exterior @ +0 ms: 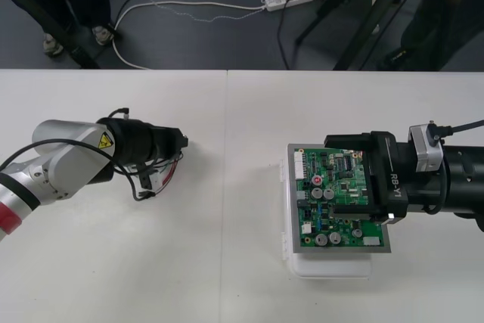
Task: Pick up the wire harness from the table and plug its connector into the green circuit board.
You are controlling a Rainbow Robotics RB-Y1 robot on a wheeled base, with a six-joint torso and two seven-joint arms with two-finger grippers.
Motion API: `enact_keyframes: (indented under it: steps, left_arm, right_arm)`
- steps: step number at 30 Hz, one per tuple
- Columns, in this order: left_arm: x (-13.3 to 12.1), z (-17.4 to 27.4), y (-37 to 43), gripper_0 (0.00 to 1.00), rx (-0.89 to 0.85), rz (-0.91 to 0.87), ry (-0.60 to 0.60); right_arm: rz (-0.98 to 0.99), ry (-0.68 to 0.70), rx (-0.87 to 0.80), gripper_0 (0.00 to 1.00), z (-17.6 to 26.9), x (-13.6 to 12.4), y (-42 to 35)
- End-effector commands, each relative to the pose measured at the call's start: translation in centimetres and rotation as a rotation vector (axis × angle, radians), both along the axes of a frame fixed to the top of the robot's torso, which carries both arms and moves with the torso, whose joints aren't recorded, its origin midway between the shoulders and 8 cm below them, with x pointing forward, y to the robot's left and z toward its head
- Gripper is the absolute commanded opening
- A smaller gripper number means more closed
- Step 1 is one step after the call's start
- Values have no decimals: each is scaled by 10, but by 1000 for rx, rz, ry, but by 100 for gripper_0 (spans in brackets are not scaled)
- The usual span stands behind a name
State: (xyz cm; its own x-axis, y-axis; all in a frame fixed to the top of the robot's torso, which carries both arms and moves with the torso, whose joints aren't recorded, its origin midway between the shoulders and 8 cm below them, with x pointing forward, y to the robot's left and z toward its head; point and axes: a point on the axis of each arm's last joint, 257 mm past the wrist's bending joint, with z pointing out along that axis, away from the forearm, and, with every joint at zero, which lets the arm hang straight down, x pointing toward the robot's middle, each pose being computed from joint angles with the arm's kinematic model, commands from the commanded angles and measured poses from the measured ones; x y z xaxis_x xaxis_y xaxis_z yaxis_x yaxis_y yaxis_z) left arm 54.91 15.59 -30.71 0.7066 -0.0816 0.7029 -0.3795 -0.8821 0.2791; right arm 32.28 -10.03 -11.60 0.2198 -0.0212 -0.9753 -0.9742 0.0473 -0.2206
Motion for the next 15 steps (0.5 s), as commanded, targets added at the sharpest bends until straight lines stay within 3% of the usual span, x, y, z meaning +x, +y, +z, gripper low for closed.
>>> enact_keyframes:
  steps: [1, 15]
  left_arm:
    - [21, 61, 4, 0, -75, 2, -81]
    - [2, 98, 30, 0, -377, 108, 120]
  right_arm:
    - [4, -47, 10, 100, 15, -4, -6]
    - [-39, -65, 3, 100, 30, 2, -13]
